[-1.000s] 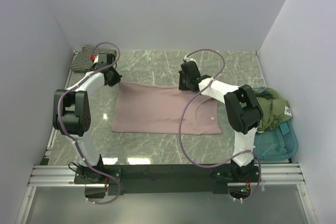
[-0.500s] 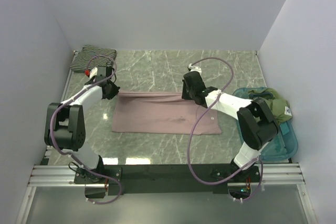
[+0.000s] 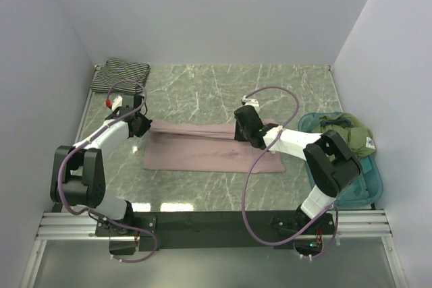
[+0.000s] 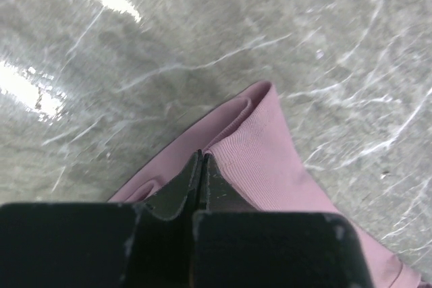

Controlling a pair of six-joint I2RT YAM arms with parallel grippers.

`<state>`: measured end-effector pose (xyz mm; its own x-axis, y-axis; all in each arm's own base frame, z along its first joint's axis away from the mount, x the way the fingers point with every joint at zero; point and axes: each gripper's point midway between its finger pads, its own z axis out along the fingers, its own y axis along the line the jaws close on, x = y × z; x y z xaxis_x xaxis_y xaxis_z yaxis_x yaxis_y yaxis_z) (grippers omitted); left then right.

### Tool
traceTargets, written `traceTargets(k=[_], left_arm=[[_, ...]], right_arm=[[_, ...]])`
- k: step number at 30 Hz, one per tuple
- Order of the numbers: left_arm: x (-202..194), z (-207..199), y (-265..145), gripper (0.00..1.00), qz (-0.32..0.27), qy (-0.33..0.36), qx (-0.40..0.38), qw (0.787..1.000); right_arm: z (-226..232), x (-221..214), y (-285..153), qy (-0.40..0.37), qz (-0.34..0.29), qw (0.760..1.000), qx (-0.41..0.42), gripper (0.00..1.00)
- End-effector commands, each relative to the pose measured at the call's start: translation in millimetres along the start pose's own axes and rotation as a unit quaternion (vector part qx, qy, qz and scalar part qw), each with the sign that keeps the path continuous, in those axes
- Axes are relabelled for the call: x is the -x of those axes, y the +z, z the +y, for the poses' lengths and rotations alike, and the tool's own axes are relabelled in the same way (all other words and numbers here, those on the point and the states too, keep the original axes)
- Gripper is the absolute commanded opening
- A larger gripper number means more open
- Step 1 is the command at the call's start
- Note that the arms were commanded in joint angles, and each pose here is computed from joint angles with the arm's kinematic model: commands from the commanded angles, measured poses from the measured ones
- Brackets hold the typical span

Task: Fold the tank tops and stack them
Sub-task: Fold the tank top

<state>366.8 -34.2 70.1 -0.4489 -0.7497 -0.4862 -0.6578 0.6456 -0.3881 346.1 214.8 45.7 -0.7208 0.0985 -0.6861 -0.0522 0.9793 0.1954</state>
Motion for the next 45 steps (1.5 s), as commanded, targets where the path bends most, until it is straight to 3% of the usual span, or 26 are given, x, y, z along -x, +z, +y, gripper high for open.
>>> traceTargets(k=[1,6,9,18,33,38,41,45], left_arm=[[8.1,-2.7,-9.4,0.01,-0.023,-0.014,-0.015,1.0],[7.1,-5.8,-9.0,0.01,-0.019,-0.008,-0.022,1.0],[5.4,-6.8,-7.5,0.01,-0.016,-0.008,-0.026,0.999],[6.1,-9.9,-8.9,0.01,-0.015,-0.002,-0.033,0.999],[5.8,-13.3,-8.6,0.01,-0.011,0.001,-0.038,0.999],[4.8,-12.7,-9.1,0.01,-0.011,0.002,-0.038,0.999],[5.4,-10.1,-10.8,0.01,-0.013,0.0,-0.035,0.999],[5.1,-8.9,-14.2,0.01,-0.014,-0.006,-0.037,0.999]], right_arm=[[4.3,27.6,-10.3,0.019,-0.057,0.998,0.003,0.15],[10.5,31.2,-7.2,0.024,-0.057,0.998,0.014,0.36],[17.9,38.8,-7.8,0.023,-0.061,0.998,0.025,0.44],[34.9,61.5,-7.6,0.037,-0.055,0.997,0.044,0.46],[36.2,39.2,11.2,0.03,-0.006,0.999,0.03,0.47],[31.5,39.9,9.3,0.034,-0.014,0.999,0.023,0.35],[27.6,36.6,5.3,0.033,-0.02,0.999,0.02,0.18],[23.6,33.2,-1.3,0.035,-0.03,0.999,0.02,0.08]])
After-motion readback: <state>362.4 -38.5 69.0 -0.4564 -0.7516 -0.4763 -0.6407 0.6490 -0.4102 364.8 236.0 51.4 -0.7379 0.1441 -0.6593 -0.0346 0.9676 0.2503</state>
